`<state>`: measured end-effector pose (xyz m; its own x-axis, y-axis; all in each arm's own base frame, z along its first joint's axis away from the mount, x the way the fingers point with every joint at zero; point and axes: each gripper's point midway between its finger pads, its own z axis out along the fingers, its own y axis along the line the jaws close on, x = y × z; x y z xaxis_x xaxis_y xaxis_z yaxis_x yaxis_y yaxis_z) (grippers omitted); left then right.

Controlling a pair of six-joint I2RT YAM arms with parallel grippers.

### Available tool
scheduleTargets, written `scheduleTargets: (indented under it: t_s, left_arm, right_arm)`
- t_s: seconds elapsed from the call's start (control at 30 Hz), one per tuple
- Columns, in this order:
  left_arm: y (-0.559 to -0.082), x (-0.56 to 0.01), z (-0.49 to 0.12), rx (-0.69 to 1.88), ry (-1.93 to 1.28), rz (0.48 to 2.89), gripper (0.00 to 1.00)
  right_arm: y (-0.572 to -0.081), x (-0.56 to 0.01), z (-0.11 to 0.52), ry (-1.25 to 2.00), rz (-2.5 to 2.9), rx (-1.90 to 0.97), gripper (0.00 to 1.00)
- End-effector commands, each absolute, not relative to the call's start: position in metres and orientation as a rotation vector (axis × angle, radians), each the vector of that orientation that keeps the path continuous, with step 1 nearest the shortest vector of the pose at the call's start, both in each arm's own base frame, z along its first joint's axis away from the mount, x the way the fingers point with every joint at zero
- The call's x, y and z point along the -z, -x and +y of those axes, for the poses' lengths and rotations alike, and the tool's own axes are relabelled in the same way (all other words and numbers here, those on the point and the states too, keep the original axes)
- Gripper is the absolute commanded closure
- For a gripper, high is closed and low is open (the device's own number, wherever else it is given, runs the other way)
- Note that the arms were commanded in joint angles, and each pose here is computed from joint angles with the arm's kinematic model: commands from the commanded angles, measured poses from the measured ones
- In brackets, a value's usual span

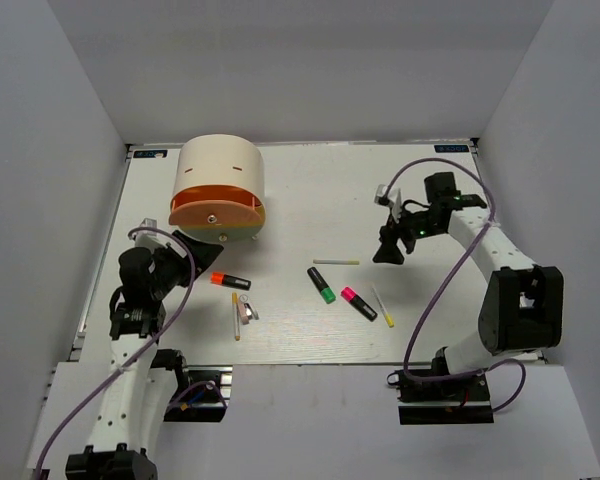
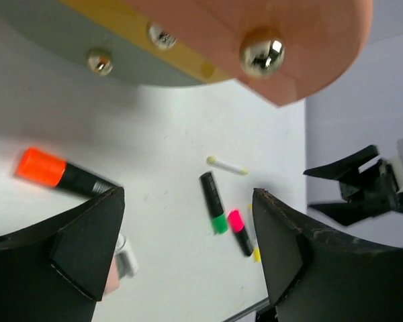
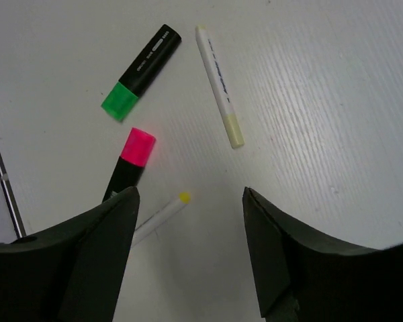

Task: Sort the stationery into containers
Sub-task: Pick up the pen from the center of the board.

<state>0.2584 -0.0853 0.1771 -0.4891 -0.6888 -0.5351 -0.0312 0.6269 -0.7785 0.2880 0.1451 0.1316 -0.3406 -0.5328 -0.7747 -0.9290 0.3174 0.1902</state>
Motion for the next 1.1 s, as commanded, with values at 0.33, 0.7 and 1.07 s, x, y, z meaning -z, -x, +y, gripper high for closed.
scheduleTargets:
  t_s: [0.33,0.7,1.07]
  left_arm:
    - [-0.207,-0.159,-0.067,0.712,0.692,2.103,0.16]
    - [-0.203,-0.162,-0.063,0.681,0.721,2.092,0.16]
    - [-0.201,-0.162,-0.063,0.681,0.721,2.092,0.16]
  right_arm:
    - [-0.277,-0.102,0.240,1.493,2.091,-0.792,0.52]
    - [-0.261,-0.060,0.275,1.324,2.397,-0.597,0.36]
    - [-0.264,-0.043,0.291,1.228,2.444,-0.465,0.36]
